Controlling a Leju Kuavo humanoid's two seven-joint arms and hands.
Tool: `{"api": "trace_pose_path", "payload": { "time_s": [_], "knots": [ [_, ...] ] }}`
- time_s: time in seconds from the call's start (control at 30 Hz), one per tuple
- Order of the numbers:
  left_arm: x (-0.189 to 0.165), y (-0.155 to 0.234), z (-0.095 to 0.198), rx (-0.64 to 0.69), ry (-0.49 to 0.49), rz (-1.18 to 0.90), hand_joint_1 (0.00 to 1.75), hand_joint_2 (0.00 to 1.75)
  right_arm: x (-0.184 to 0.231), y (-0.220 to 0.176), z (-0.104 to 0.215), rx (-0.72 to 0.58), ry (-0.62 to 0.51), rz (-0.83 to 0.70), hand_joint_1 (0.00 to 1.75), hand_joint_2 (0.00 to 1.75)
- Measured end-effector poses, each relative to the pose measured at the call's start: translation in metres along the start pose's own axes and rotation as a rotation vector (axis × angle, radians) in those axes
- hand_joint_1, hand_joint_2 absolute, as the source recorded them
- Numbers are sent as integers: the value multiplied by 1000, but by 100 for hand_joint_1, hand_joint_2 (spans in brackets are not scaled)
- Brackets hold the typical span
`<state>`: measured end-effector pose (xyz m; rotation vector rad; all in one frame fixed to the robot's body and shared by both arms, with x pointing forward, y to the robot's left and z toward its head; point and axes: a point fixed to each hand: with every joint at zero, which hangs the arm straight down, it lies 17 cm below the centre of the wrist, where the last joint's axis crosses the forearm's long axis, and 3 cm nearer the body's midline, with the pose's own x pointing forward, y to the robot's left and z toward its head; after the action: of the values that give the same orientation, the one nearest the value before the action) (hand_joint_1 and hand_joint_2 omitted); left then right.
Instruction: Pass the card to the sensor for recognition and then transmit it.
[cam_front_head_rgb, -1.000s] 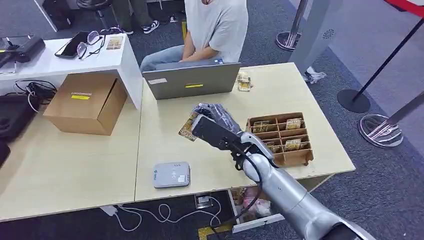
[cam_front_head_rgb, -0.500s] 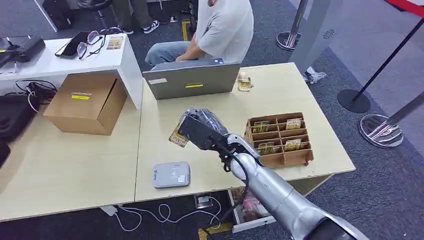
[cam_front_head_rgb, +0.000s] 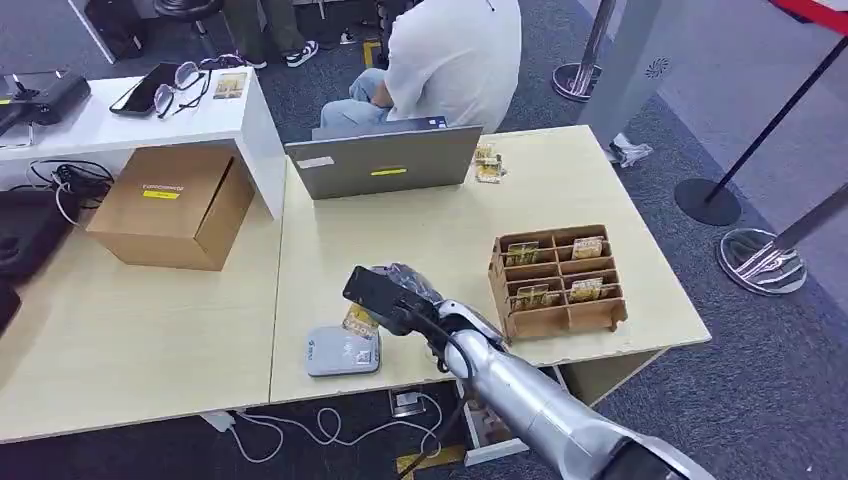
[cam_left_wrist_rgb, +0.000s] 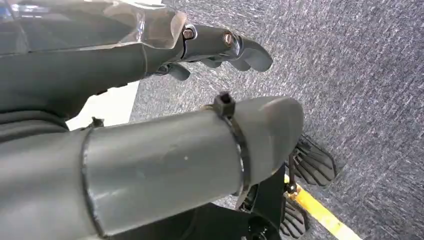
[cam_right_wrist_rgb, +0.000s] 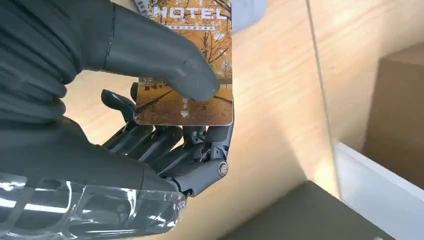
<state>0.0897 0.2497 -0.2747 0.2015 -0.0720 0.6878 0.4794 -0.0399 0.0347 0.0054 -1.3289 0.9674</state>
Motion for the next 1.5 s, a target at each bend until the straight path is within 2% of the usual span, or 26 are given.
{"api": "trace_pose_path", "payload": {
  "time_s": [0.27, 0.63, 0.8, 1.07, 1.5],
  "knots": [
    [2, -1, 0, -2, 0, -12, 0, 0, -27, 15, 2, 18, 89, -5, 175, 175],
    [4, -4, 1, 2, 6, -26, 0, 0, -34, 34, 1, 47, 141, 14, 175, 175],
    [4, -7, 2, 1, 19, -29, 0, 0, -38, 40, 0, 40, 201, 11, 175, 175],
    [6, -8, 3, 1, 13, -36, 0, 0, -66, 36, 4, -6, 337, 3, 175, 175],
    [5, -10, 4, 1, 25, -47, 0, 0, -85, 25, 9, -50, 417, -27, 175, 175]
  ]
}}
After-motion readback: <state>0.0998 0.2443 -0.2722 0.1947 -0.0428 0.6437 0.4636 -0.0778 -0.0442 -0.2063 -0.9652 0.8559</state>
